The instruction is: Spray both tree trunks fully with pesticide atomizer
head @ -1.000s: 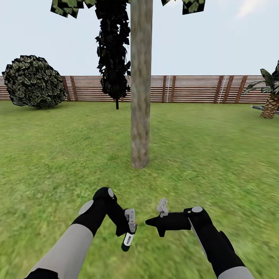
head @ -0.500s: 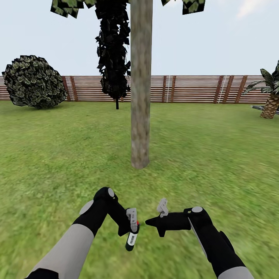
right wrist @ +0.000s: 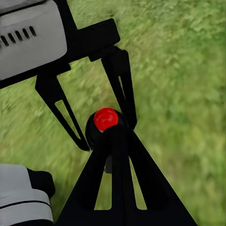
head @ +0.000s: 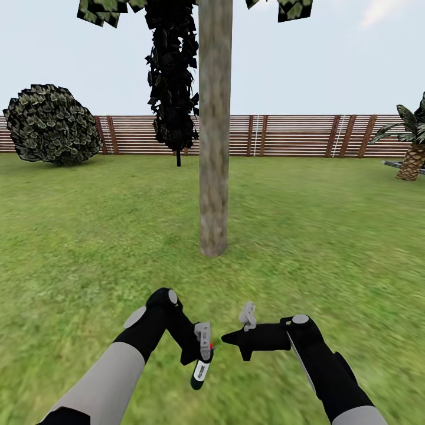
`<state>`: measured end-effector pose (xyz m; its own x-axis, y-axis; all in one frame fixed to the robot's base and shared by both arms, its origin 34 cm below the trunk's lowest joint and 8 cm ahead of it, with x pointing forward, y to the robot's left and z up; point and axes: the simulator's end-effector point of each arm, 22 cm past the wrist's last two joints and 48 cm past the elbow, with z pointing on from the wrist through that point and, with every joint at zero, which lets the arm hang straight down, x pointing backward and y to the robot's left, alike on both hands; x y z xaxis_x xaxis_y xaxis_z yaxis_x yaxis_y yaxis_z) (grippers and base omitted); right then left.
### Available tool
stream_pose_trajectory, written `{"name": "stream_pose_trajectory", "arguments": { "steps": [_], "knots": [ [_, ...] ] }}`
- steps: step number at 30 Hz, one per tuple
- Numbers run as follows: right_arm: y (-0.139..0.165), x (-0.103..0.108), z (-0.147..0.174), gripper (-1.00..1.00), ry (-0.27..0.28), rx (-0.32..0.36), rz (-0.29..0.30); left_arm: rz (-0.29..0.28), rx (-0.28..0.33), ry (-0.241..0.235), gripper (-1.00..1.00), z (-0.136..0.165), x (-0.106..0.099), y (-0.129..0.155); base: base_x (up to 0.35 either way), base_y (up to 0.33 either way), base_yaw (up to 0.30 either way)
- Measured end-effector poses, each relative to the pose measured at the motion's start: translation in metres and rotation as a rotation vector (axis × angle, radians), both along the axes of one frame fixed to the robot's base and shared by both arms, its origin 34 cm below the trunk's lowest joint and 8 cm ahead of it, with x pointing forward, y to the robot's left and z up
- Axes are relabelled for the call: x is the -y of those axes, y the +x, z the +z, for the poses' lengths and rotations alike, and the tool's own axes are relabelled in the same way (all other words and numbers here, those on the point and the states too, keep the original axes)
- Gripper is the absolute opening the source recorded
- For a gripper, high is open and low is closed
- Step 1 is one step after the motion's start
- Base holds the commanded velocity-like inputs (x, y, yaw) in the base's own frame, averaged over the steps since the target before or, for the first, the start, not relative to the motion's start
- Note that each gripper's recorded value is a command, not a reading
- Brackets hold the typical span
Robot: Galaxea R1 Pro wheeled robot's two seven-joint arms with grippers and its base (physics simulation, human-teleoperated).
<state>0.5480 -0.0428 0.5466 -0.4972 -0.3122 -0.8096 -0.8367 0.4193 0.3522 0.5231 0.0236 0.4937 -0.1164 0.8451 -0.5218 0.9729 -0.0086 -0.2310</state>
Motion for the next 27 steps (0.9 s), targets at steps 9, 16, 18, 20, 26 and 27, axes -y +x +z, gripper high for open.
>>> {"name": "stream_pose_trajectory", "arguments": {
  "steps": [9,16,18,20,26,27],
  "knots": [
    [0.000,0.000,-0.001,-1.00,-0.001,-0.001,0.000,-0.002,-0.006,-0.003,-1.00,-0.001,0.001,-0.002,0.000,0.000,0.000],
    [0.000,0.000,0.000,-1.00,-0.001,-0.001,0.000,-0.004,-0.021,-0.092,-1.00,0.012,0.019,-0.005,0.000,0.000,0.000],
    [0.000,0.000,0.000,-1.00,-0.001,-0.001,0.000,-0.010,-0.022,-0.095,-1.00,0.012,0.021,-0.006,0.000,0.000,0.000],
    [0.000,0.000,0.000,-1.00,-0.001,-0.001,0.001,-0.012,-0.022,-0.096,-1.00,0.012,0.021,-0.007,0.000,0.000,0.000],
    [0.000,0.000,0.000,-1.00,-0.001,0.000,0.001,-0.013,-0.021,-0.098,-1.00,0.013,0.022,-0.007,0.000,0.000,0.000],
    [0.000,0.000,0.000,-1.00,-0.001,-0.001,0.001,-0.012,-0.019,-0.101,-1.00,0.014,0.022,-0.006,0.000,0.000,0.000]
  ]
}}
